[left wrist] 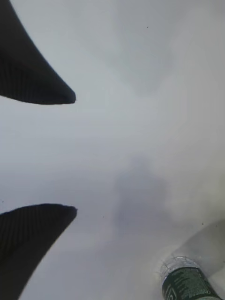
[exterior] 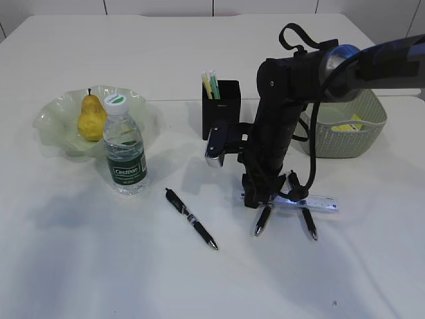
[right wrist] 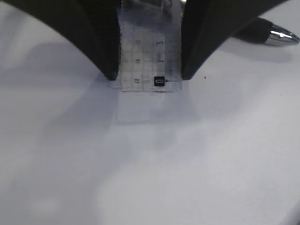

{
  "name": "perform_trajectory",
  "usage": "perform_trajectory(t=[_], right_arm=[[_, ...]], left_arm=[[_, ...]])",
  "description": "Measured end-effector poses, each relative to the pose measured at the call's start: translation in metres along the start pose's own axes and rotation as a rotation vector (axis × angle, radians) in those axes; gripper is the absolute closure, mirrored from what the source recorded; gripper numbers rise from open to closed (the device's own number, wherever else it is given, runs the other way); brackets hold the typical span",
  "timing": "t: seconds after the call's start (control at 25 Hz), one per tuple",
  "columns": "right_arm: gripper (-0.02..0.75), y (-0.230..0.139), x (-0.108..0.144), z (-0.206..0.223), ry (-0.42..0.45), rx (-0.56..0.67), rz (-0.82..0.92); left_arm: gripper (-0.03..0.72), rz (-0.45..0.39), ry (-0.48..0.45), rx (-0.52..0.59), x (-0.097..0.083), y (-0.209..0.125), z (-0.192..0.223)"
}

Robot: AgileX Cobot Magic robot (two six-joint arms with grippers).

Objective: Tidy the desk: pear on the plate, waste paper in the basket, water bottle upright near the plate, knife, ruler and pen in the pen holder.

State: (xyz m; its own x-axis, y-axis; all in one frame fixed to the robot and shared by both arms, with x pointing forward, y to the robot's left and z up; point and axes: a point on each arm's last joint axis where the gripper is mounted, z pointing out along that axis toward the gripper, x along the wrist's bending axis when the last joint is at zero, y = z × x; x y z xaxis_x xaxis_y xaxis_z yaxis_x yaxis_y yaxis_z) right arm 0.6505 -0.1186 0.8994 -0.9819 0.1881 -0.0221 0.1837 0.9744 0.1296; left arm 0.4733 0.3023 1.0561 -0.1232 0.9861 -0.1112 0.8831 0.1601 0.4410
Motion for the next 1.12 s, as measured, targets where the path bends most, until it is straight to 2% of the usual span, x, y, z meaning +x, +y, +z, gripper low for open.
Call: perform_trajectory(t=[0.52,0.96,1.12], right_arm=[[0.460,0.001,0.000,-0.005,-0.009,-0.006,-0.001],[0.461,0.009,0.007,-0.091,-0.154,-0.143,-0.001],[0.461,0.013,0.013,-0.123,-0.207,-0.230,0.013]], left_arm=[[0.221,0.000,0.000,-0.005,0.000,0.000,0.000],[0.221,0.000,-0.004,-0.049,0.000,0.004,0.000],[0.221,0.000,-0.005,-0.051,0.000,0.005,0.000]])
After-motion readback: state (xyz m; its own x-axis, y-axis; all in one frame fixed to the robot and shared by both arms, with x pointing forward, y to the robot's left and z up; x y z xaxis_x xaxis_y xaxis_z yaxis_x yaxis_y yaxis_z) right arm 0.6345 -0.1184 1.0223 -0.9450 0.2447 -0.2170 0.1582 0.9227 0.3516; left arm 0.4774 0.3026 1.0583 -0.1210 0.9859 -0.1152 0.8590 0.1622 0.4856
